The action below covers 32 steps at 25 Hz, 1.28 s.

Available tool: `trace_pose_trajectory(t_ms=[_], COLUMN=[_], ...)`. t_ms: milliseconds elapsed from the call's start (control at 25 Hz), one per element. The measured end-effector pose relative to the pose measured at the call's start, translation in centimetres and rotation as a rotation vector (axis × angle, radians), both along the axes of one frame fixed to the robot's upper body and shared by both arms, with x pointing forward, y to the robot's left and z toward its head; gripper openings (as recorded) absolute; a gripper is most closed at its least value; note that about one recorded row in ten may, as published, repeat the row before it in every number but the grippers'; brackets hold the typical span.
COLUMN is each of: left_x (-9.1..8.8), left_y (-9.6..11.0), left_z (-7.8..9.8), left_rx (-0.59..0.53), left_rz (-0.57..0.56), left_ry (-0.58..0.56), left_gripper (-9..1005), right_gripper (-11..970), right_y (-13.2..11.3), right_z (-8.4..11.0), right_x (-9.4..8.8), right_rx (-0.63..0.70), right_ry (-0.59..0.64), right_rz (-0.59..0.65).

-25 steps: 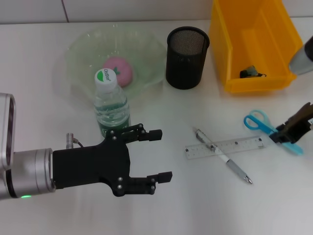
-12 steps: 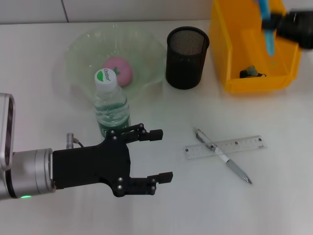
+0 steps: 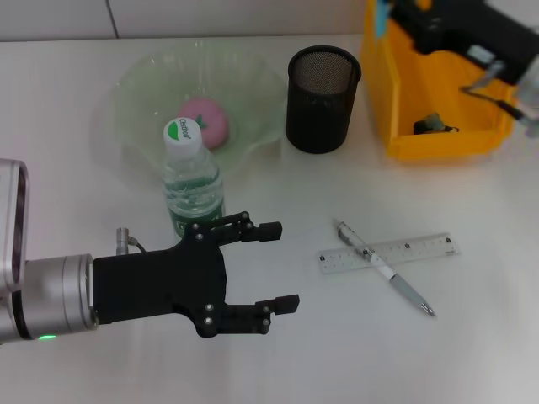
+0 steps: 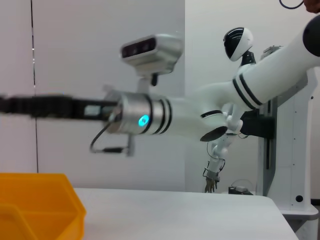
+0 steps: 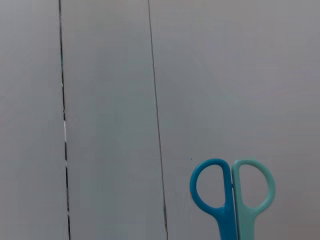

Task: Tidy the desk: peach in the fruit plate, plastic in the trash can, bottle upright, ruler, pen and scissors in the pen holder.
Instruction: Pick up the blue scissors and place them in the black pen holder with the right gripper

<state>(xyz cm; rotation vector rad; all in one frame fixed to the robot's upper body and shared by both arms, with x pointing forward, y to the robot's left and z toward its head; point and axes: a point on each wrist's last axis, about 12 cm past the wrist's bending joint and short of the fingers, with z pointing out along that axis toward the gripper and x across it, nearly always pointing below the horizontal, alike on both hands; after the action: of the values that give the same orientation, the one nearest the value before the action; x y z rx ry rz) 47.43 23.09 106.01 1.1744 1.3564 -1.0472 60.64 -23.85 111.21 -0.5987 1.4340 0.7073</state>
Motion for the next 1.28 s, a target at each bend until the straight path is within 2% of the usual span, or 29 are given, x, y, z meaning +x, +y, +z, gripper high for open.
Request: trace_pose_trajectory(t_ms=[40, 200, 400, 1280], left_x=[0.0, -0.2, -0.2, -0.5], left_y=[0.0, 0.0, 0.0, 0.1], left_z=[0.0, -0.1, -0.1, -0.3], left_rx=[0.000, -0.002, -0.002, -0.005], left_rz=[0.000, -0.004, -0.006, 0.000], left_ry=[0.000, 0.000, 0.002, 0.008], left_gripper=[812, 812, 812, 813], right_gripper=[251, 257, 264, 296], right_y=[0.0, 2.7, 4.0, 3.9], right_z=[0.0, -0.8, -1.3, -3.1], right_x=[0.0, 1.8, 2.2, 2.3], right_rx=[0.000, -0.094, -0.159, -0.220], right_ry=[0.000, 0.073, 0.099, 0.180], right_rz=[0.000, -0.001, 0.016, -0.054])
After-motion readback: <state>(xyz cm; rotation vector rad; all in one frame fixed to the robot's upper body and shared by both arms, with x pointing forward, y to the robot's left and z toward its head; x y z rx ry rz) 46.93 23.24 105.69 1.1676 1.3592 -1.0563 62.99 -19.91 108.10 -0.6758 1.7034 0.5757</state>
